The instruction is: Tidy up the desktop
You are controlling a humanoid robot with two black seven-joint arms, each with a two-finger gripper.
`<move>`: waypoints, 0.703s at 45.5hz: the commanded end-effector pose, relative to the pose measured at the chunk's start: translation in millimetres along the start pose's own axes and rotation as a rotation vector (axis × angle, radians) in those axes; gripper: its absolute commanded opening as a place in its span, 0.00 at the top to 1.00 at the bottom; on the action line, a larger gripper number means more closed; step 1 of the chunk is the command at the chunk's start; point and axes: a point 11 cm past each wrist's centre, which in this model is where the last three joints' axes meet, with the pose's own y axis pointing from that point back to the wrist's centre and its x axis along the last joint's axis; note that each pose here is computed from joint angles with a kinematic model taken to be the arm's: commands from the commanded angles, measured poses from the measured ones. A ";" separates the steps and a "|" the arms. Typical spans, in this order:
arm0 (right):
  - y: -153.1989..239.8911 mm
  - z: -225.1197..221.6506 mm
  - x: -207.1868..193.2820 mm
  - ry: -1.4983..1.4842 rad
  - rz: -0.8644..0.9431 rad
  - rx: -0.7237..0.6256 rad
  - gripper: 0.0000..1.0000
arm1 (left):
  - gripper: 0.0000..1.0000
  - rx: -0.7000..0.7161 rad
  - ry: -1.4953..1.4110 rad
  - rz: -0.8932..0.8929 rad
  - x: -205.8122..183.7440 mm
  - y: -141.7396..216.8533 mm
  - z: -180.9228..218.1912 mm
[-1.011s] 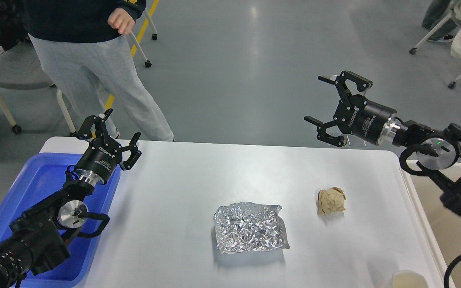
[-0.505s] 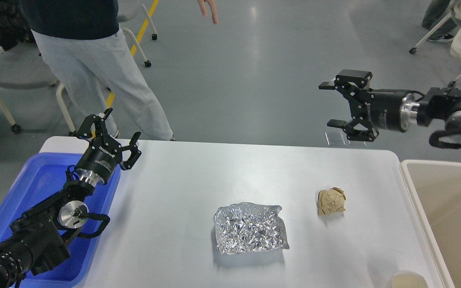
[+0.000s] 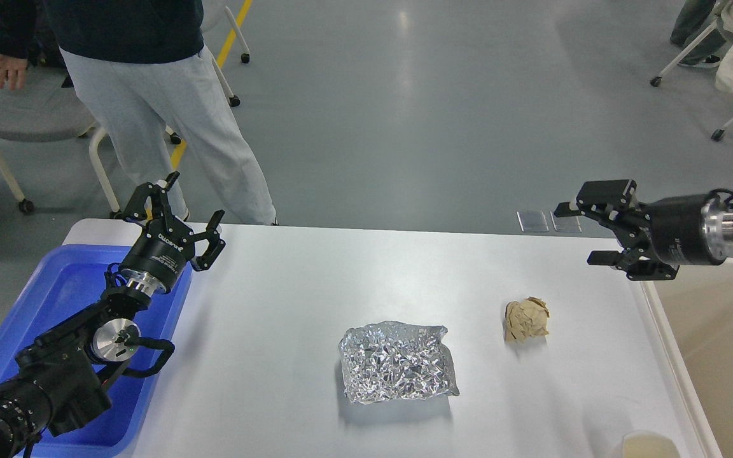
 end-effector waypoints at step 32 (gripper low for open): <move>88.1 162.7 -61.2 0.222 -0.073 -0.415 0.01 | 0.00 -0.001 0.001 0.000 -0.2 -0.1 -0.1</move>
